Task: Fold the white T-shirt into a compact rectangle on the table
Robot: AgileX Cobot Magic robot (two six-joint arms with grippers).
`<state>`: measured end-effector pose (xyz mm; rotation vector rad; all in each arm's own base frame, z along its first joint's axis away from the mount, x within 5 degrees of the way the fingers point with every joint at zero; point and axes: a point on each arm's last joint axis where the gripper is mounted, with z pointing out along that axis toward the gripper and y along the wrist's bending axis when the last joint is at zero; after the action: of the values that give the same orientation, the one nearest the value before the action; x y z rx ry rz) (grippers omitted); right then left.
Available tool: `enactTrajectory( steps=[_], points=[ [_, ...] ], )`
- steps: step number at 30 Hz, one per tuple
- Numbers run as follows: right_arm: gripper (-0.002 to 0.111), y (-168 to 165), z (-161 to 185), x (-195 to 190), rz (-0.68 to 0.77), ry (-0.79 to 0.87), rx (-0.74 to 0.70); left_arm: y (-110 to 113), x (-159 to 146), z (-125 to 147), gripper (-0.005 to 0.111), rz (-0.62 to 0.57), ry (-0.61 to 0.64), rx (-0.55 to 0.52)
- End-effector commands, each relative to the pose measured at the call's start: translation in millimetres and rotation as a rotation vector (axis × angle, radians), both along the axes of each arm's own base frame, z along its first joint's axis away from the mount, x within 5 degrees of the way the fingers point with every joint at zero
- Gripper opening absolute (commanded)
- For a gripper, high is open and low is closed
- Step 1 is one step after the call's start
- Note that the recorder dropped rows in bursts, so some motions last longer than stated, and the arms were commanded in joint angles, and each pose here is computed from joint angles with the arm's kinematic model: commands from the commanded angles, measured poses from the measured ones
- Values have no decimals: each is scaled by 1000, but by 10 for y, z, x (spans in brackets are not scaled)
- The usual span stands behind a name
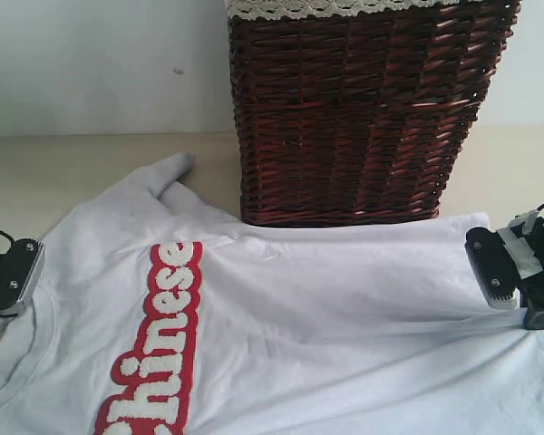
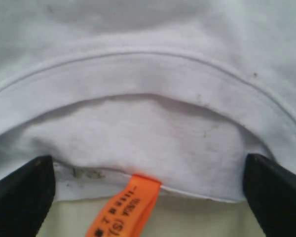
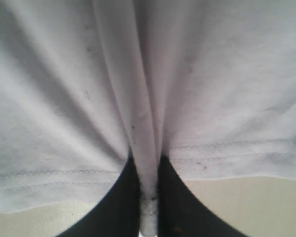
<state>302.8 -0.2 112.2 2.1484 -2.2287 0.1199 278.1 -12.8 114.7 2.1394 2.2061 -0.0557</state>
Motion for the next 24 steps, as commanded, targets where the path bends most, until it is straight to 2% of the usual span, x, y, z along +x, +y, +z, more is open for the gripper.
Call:
enactTrajectory(
  steps=[1, 24],
  points=[
    [0, -13, -81, -1, 9, 1, -6, 16, 20, -108, 105, 1, -18, 8],
    [0, 1, -77, -11, -12, 9, 9, 15, 5, -113, 105, -2, -7, 7]
  ],
)
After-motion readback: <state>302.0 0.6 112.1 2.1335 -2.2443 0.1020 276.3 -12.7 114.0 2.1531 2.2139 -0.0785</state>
